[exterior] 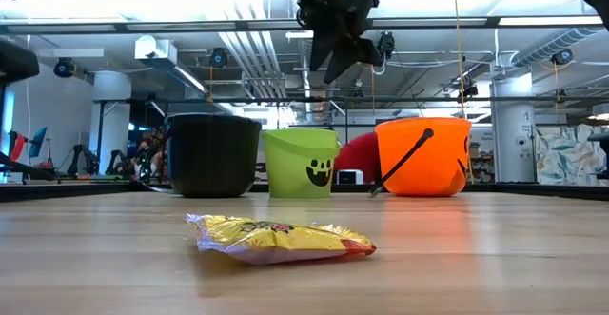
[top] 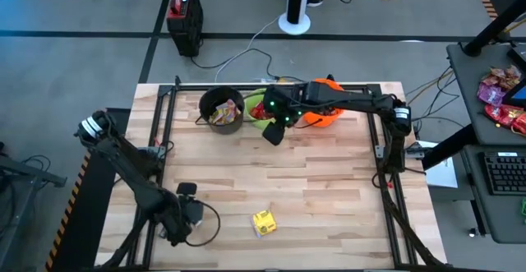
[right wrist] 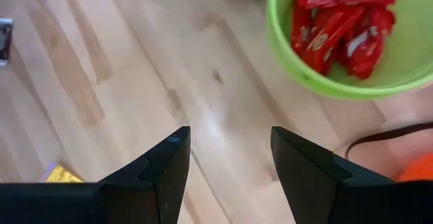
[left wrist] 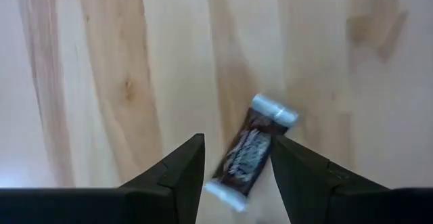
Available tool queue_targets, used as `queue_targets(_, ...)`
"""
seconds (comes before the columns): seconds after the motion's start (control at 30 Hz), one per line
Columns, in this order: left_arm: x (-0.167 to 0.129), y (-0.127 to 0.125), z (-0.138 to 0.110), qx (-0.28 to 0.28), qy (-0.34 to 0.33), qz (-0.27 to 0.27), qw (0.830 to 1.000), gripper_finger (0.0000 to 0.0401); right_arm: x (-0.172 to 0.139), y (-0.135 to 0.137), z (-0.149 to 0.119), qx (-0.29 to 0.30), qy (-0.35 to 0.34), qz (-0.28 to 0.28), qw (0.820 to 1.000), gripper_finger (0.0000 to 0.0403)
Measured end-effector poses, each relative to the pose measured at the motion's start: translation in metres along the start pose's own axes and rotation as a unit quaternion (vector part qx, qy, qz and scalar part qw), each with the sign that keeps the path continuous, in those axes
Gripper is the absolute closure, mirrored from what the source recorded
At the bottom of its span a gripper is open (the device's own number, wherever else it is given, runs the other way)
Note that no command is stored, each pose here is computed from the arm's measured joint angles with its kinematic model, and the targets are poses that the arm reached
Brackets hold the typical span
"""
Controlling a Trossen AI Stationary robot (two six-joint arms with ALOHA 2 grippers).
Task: Sort candy by brand, put in halloween buckets
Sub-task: Put the brown chocolate bar into the orange bucket
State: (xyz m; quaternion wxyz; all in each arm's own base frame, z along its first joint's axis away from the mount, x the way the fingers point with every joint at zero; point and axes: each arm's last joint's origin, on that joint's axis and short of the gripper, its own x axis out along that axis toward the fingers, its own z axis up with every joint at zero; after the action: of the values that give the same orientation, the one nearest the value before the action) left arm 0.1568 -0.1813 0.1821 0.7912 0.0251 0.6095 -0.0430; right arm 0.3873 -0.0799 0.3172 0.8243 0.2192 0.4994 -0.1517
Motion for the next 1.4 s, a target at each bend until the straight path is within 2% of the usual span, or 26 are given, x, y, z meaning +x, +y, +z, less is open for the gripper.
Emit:
queue_targets(0.1, 0.008, 0.007, -0.009, 0.018, 0.003, 0.003, 1.0, 0.0249, 0.0, 0.006, -0.002, 0.006, 0.002, 0.004, 1.0, 0.0204)
queue_targets(0.23, 0.013, 0.005, -0.011, 0.032, -0.013, -0.039, 0.999, 0.0249, -0.005, 0.014, -0.006, 0.013, 0.001, 0.008, 1.0, 0.0204)
queue_targets(0.43, 0.024, 0.01, -0.02, 0.042, 0.004, -0.038, 0.998, 0.0249, -0.011, 0.021, -0.01, 0.027, -0.004, 0.011, 1.0, 0.0204)
queue_targets(0.6, 0.032, 0.011, -0.026, 0.072, 0.009, -0.065, 0.995, 0.0249, -0.012, 0.024, -0.012, 0.035, -0.004, 0.013, 0.999, 0.0204)
queue_targets(0.9, 0.047, 0.013, -0.031, 0.069, 0.016, -0.057, 0.996, 0.0253, -0.012, 0.029, -0.014, 0.04, -0.002, 0.015, 0.999, 0.0204)
queue_targets(1.03, 0.051, 0.01, -0.029, 0.07, 0.025, -0.04, 0.996, 0.0287, -0.012, 0.029, -0.014, 0.041, -0.002, 0.015, 0.999, 0.0204)
queue_targets(1.27, 0.046, 0.006, -0.021, 0.06, 0.004, -0.024, 0.998, 0.0383, -0.012, 0.03, -0.015, 0.039, -0.002, 0.015, 0.999, 0.0204)
queue_targets(1.4, 0.042, 0.002, -0.016, 0.053, -0.012, -0.032, 0.998, 0.0386, -0.012, 0.031, -0.015, 0.037, -0.002, 0.016, 0.999, 0.0204)
